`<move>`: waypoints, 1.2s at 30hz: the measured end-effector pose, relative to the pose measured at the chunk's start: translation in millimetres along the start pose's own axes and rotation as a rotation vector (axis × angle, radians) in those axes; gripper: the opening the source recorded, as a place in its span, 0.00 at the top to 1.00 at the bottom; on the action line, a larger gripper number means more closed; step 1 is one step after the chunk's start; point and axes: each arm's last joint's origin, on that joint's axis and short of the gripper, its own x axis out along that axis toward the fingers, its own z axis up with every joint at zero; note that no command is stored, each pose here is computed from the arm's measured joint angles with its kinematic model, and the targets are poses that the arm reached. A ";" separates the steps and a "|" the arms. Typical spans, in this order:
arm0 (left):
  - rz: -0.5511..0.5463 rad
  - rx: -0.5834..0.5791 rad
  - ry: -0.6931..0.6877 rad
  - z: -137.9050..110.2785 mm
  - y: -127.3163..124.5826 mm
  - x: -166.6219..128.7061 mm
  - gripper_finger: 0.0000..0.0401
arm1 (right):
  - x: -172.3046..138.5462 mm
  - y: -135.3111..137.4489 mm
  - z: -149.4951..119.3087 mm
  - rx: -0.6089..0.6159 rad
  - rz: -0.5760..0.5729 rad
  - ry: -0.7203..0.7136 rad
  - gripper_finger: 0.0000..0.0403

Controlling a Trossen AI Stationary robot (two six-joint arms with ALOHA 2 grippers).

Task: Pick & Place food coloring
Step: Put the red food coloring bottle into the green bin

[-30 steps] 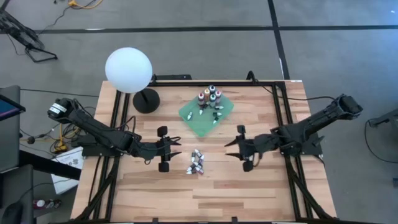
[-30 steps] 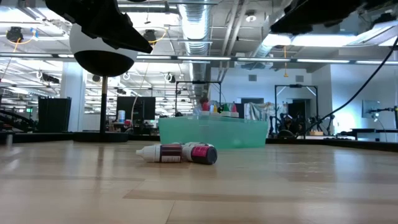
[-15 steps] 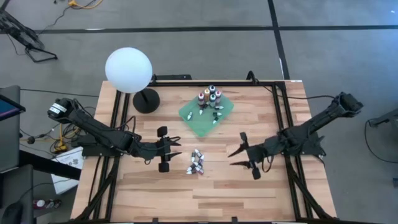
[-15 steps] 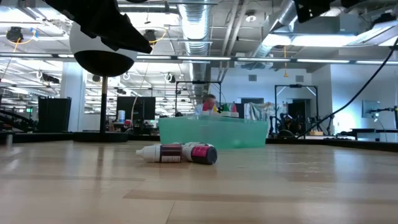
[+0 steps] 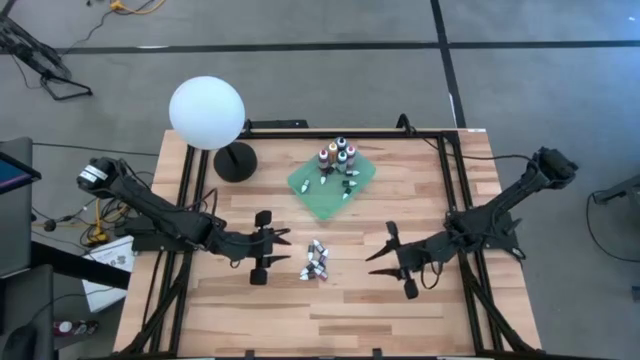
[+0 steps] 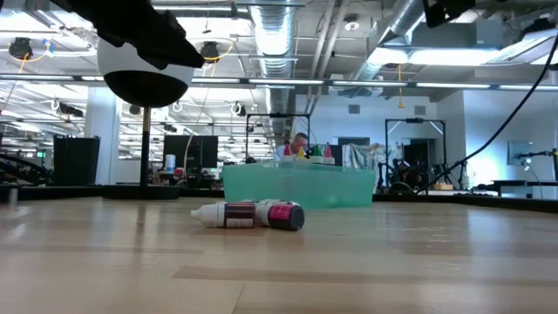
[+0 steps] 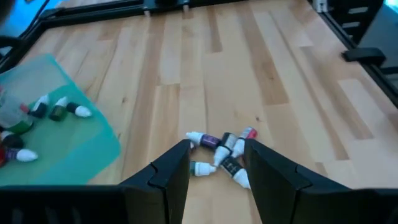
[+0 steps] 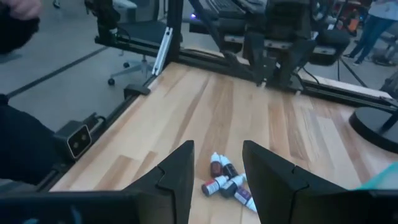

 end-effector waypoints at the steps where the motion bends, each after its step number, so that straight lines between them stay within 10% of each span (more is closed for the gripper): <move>1: -0.005 0.008 -0.003 0.1 -1.3 -0.5 0.64 | 0.0 0.0 -0.4 -0.001 0.001 0.004 0.68; 36: -0.285 0.058 -0.013 -2.6 -39.9 36.6 0.64 | -17.6 -4.5 -27.6 0.064 -0.005 -0.117 0.70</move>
